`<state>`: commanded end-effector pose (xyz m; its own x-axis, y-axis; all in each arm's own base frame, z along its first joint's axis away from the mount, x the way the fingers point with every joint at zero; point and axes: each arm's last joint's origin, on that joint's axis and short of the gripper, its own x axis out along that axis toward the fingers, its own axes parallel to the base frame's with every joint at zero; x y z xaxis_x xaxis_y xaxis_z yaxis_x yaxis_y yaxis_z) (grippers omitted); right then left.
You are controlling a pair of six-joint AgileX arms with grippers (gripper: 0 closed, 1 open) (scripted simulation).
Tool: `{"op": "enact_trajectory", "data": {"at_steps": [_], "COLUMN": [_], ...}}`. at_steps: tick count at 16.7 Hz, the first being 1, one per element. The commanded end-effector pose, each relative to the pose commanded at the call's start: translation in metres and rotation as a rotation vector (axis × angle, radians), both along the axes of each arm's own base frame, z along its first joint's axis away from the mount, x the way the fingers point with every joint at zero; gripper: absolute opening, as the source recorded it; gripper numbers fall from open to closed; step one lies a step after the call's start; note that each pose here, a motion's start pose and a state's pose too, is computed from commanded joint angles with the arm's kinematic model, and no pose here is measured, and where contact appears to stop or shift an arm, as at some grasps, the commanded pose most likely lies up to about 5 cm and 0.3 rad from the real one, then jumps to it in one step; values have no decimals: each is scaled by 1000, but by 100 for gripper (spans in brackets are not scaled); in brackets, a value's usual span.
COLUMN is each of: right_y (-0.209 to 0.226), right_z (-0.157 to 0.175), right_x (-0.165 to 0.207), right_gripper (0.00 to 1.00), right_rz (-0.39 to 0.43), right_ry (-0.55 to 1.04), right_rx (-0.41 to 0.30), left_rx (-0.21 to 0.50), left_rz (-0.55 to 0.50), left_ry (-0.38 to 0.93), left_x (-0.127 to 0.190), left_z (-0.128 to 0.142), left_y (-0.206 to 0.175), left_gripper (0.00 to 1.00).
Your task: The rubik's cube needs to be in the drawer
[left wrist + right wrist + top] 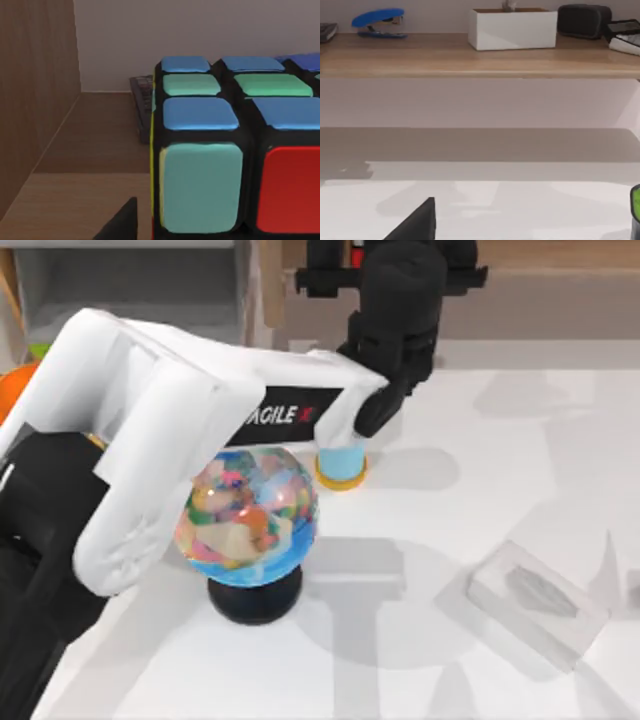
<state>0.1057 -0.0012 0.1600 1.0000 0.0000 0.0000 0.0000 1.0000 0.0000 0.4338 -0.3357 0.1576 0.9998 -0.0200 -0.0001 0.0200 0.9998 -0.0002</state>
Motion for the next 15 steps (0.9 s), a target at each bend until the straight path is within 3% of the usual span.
{"op": "enact_trajectory", "data": {"at_steps": [9, 15], "right_y": [0, 0], "right_z": [0, 0], "right_x": [0, 0], "right_gripper": [100, 100], "right_rz": [0, 0], "right_ry": [0, 0], "right_rx": [0, 0], "left_rx": [0, 0], "left_rz": [0, 0], "left_ry": [0, 0], "left_x": [0, 0], "left_z": [0, 0], "left_y": [0, 0], "left_gripper": [2, 0]}}
